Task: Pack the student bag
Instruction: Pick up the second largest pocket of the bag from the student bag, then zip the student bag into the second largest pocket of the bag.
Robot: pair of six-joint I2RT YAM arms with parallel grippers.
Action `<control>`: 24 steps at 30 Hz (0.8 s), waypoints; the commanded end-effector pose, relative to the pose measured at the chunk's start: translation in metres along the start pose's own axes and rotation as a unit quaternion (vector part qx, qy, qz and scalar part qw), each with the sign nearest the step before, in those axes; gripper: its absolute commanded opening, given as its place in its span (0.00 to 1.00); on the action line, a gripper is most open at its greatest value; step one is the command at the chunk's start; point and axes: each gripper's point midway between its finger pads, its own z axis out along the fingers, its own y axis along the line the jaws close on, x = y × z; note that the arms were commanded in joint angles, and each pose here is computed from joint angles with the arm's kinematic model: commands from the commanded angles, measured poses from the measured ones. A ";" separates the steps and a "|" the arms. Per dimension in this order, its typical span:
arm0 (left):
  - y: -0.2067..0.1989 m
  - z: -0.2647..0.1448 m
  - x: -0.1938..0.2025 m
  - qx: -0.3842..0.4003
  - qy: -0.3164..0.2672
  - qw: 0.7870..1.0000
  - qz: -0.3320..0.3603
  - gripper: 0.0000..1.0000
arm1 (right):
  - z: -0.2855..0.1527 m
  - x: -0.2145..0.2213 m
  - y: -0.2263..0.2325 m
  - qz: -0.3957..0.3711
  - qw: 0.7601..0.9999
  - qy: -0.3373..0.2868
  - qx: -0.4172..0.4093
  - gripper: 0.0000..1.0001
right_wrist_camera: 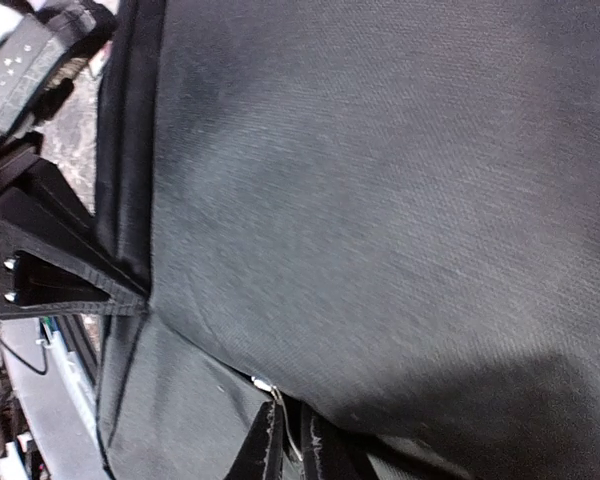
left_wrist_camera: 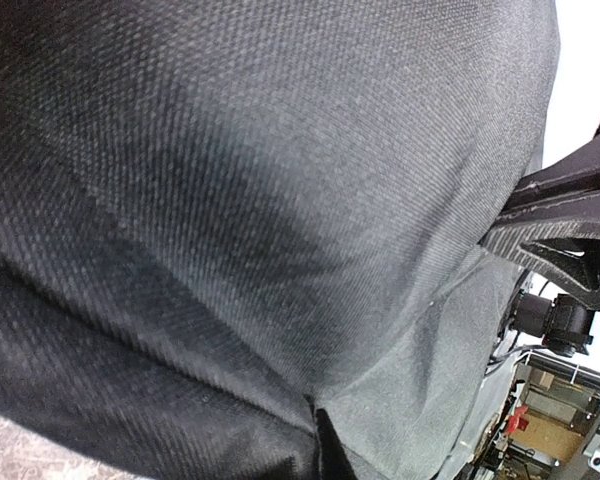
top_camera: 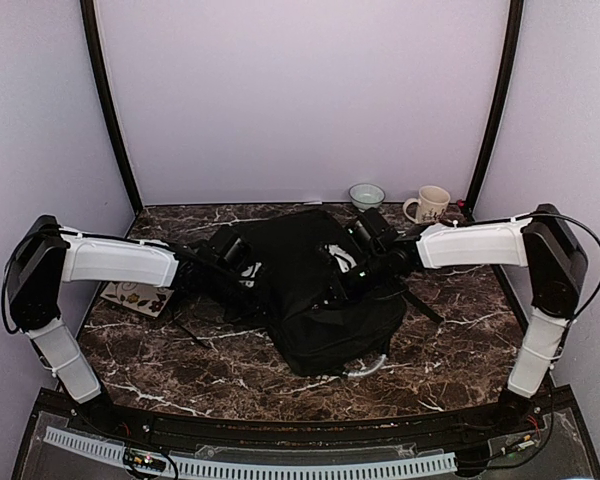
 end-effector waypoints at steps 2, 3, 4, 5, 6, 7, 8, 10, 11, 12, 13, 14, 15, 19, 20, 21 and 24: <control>0.000 -0.016 -0.003 -0.030 -0.018 0.999 0.002 0.00 | -0.010 -0.005 0.003 -0.015 0.999 -0.004 0.038 0.09; 0.000 -0.015 -0.002 -0.033 -0.016 0.999 0.003 0.00 | -0.007 -0.006 0.005 -0.017 0.999 -0.001 0.037 0.10; 0.000 -0.014 -0.001 -0.036 -0.015 0.999 0.005 0.00 | -0.005 -0.006 0.007 -0.020 0.999 0.002 0.038 0.10; -0.001 -0.013 -0.001 -0.036 -0.014 0.999 0.005 0.00 | -0.005 -0.008 0.010 -0.024 0.999 0.003 0.039 0.10; -0.001 -0.013 0.000 -0.038 -0.015 0.999 0.006 0.00 | -0.002 -0.008 0.011 -0.027 0.999 0.006 0.041 0.10; -0.002 -0.012 0.000 -0.038 -0.015 0.999 0.008 0.00 | -0.001 -0.010 0.013 -0.031 0.999 0.006 0.041 0.08; -0.003 -0.013 0.000 -0.038 -0.016 0.999 0.008 0.00 | -0.001 -0.011 0.017 -0.035 0.999 0.005 0.040 0.06; -0.004 -0.013 0.001 -0.045 -0.018 0.999 0.013 0.00 | -0.001 -0.016 0.020 -0.041 0.998 0.002 0.045 0.05; -0.003 -0.013 0.001 -0.051 -0.018 0.998 0.015 0.00 | -0.001 -0.017 0.021 -0.044 0.998 0.002 0.052 0.04; -0.001 -0.013 0.002 -0.056 -0.016 0.998 0.015 0.00 | -0.002 -0.019 0.020 -0.047 0.997 0.002 0.062 0.03; -0.001 -0.013 0.002 -0.059 -0.016 0.998 0.016 0.00 | -0.003 -0.018 0.019 -0.048 0.996 0.009 0.072 0.00; 0.000 -0.013 0.002 -0.061 -0.015 0.998 0.015 0.00 | -0.004 -0.018 0.018 -0.051 0.995 0.013 0.080 0.00; -0.001 -0.013 0.003 -0.060 -0.016 0.998 0.015 0.00 | -0.004 -0.017 0.018 -0.052 0.995 0.017 0.082 0.00; -0.002 -0.014 0.003 -0.055 -0.020 0.998 0.014 0.00 | -0.005 -0.006 0.009 -0.051 0.993 0.032 0.100 0.00; -0.002 -0.014 0.003 -0.054 -0.020 0.998 0.014 0.00 | -0.005 -0.002 0.006 -0.051 0.993 0.037 0.104 0.00; -0.002 -0.014 0.003 -0.054 -0.020 0.998 0.014 0.00 | -0.004 0.001 0.003 -0.050 0.992 0.041 0.107 0.00; -0.002 -0.014 0.003 -0.055 -0.019 0.998 0.015 0.00 | -0.007 0.003 -0.005 -0.052 0.990 0.037 0.127 0.00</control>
